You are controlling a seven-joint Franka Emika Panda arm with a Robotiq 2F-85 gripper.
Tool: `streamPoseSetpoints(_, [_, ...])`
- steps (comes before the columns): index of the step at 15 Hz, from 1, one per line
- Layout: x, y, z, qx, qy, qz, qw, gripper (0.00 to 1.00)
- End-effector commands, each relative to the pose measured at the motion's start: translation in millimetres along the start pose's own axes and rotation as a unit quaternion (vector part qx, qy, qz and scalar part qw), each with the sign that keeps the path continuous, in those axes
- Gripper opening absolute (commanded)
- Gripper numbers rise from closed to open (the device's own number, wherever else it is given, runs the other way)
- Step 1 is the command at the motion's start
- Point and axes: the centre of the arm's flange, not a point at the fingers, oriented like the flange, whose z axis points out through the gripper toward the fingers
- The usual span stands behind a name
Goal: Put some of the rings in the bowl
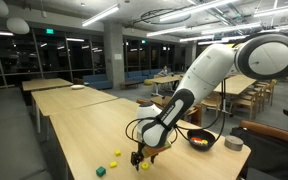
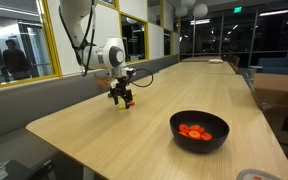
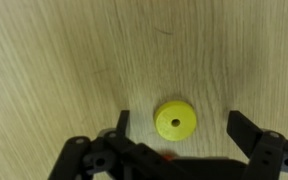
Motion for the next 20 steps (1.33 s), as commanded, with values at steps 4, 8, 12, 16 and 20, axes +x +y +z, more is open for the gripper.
streamPoseSetpoints(4, [-4,5,-13,-0.002,0.016,0.006,0.9999,1.00])
streamPoseSetpoints(8, [-2,6,-12,-0.002,0.016,0.006,0.9999,0.66])
streamPoseSetpoints(12, [-1,7,-13,-0.002,0.015,0.007,0.9999,0.34])
streamPoseSetpoints(16, [1,13,-18,-0.004,0.019,0.017,0.9997,0.24])
streamPoseSetpoints(20, [3,50,-40,-0.009,0.041,0.075,0.9963,0.24])
